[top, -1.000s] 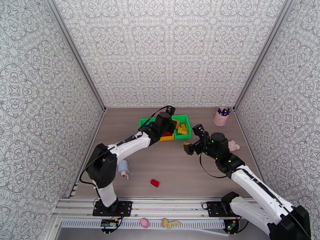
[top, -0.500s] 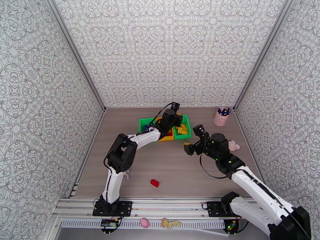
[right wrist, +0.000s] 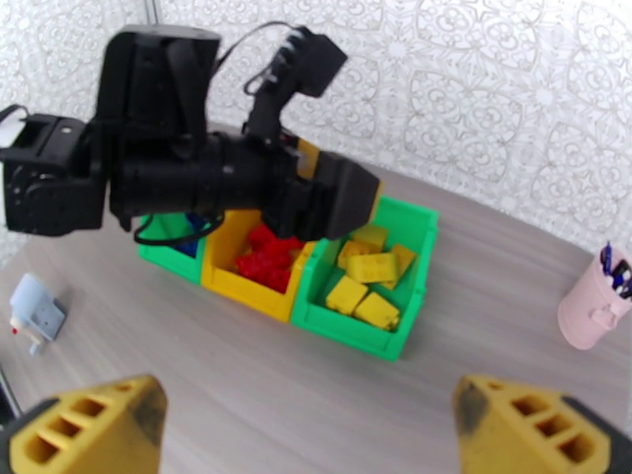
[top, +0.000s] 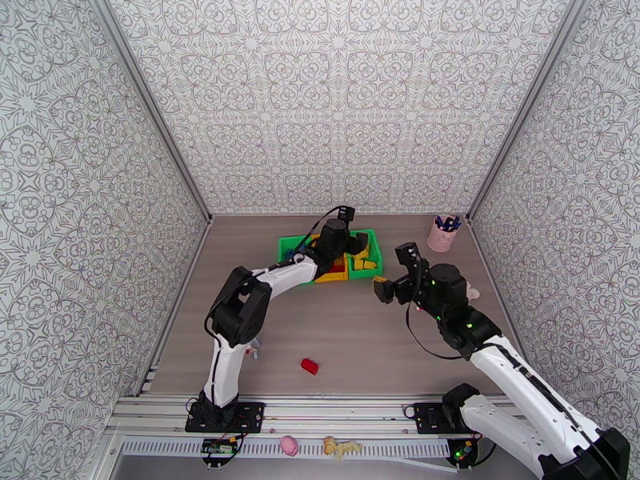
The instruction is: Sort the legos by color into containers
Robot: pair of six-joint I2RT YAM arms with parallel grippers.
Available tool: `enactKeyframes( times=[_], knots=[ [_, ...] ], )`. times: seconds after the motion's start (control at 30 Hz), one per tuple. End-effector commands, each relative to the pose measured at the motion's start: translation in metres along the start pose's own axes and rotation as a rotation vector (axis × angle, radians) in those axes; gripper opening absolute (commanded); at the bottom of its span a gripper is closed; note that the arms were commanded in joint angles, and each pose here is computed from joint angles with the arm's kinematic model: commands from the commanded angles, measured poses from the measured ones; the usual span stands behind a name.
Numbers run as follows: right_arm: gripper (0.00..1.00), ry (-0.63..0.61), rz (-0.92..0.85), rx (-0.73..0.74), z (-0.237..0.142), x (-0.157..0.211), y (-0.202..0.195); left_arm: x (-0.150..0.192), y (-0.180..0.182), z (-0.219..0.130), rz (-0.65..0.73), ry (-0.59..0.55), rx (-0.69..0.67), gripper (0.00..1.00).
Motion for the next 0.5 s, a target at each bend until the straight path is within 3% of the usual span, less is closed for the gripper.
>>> enactKeyframes(
  times=[0.0,0.1,0.27,0.47],
  knots=[
    [0.99,0.051,0.074,-0.097,0.011,0.004,0.013,-0.034,0.006,-0.042,-0.066,-0.064,0.014,0.81],
    [0.94,0.135,0.071,-0.129,0.02,0.018,0.03,-0.035,0.026,-0.068,-0.133,-0.066,-0.017,0.88],
    [0.94,0.293,0.046,-0.144,0.029,0.041,0.068,-0.037,0.064,-0.11,-0.238,-0.079,-0.075,0.96],
    [0.95,0.459,-0.008,-0.208,0.036,0.073,0.132,-0.035,0.11,-0.148,-0.32,-0.079,-0.162,0.98]
  ],
)
Point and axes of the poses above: each hand's point on the last joint's axis, 136 mm out from that joint toward the fingers, its own z axis out along the fingers, its own y axis along the line the jaws close on, x = y × z, the point moved 4 cm from there along -z, back along the fingers, and after that the axes turned 2 degrees about -z, right-handed, at the moved point
